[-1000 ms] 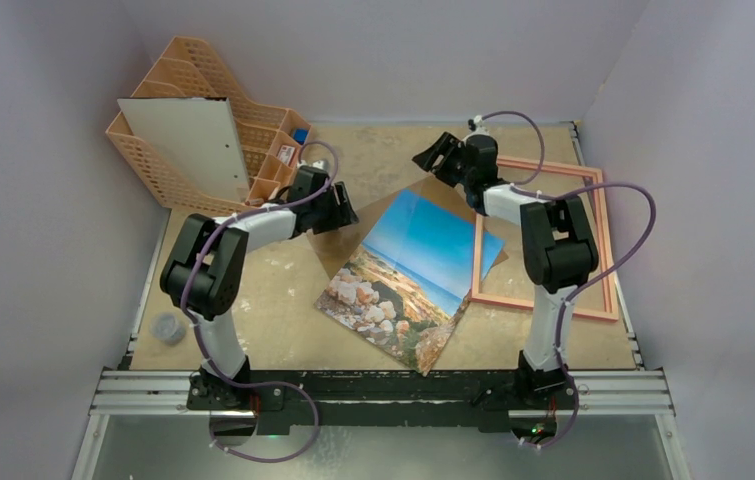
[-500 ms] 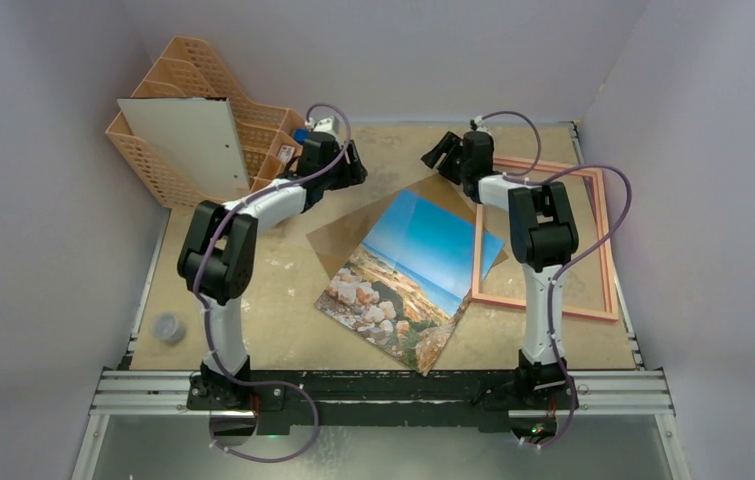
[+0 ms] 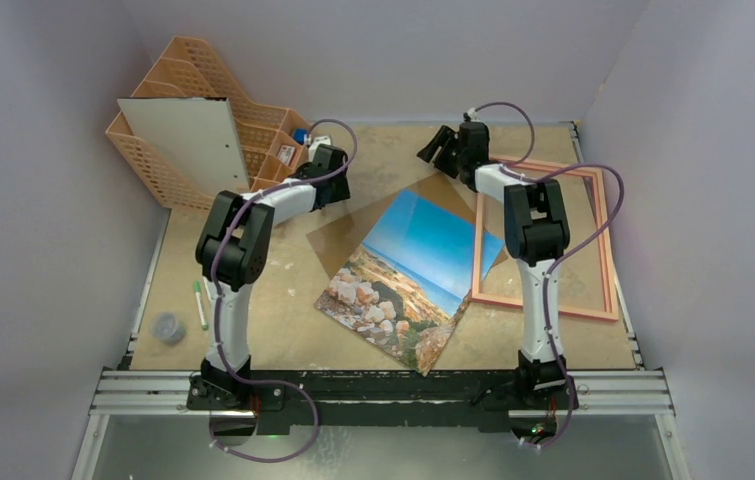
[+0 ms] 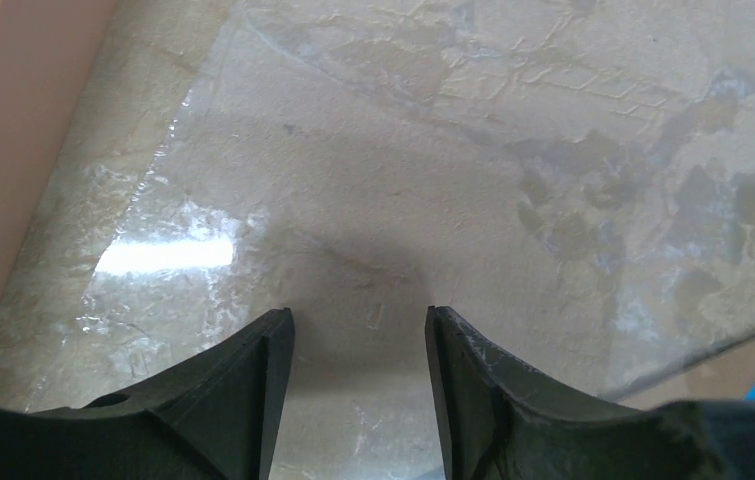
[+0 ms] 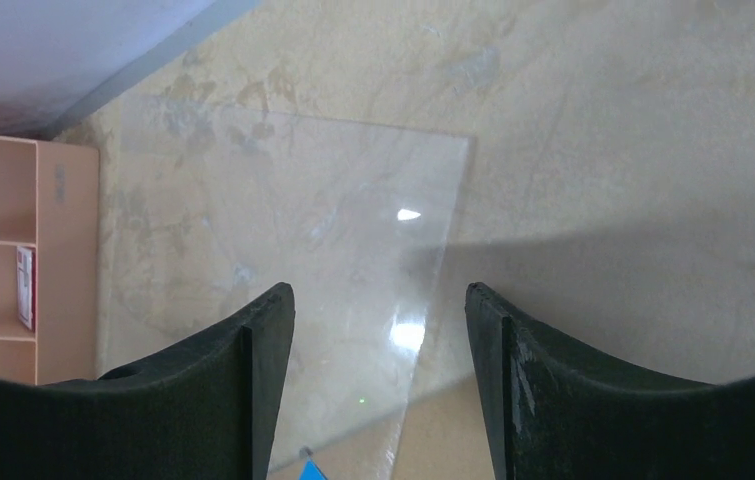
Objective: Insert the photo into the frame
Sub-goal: Pick up the photo frame item at the center of the board.
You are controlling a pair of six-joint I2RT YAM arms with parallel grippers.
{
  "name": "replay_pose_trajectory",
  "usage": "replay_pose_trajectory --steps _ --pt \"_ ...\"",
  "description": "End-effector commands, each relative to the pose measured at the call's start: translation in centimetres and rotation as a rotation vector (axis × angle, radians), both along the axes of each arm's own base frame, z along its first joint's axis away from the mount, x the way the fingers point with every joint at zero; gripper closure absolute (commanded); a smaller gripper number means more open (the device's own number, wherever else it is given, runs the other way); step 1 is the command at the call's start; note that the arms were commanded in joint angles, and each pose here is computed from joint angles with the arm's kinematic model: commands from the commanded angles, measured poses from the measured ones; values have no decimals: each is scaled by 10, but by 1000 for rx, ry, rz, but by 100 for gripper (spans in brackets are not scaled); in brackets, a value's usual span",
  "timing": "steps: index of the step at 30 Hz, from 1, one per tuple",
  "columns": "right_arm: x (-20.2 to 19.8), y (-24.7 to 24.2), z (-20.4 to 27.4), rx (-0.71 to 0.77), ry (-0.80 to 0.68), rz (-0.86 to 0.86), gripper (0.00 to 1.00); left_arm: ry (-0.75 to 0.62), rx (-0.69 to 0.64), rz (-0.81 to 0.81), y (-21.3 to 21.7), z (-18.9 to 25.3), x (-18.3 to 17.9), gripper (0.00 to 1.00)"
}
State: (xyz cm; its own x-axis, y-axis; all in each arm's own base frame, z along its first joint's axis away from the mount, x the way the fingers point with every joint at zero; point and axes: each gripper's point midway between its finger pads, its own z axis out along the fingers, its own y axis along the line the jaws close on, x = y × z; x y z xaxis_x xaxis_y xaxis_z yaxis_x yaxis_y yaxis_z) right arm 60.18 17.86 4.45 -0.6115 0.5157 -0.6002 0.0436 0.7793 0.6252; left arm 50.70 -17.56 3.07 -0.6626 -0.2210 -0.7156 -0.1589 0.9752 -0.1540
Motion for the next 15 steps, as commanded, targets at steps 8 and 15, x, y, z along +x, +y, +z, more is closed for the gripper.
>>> replay_pose_trajectory --steps 8,15 --pt "-37 17 -83 30 338 88 34 139 12 24 3 -41 -23 54" --pt "-43 50 -43 196 197 271 34 169 -12 -6 -3 -50 -28 56"
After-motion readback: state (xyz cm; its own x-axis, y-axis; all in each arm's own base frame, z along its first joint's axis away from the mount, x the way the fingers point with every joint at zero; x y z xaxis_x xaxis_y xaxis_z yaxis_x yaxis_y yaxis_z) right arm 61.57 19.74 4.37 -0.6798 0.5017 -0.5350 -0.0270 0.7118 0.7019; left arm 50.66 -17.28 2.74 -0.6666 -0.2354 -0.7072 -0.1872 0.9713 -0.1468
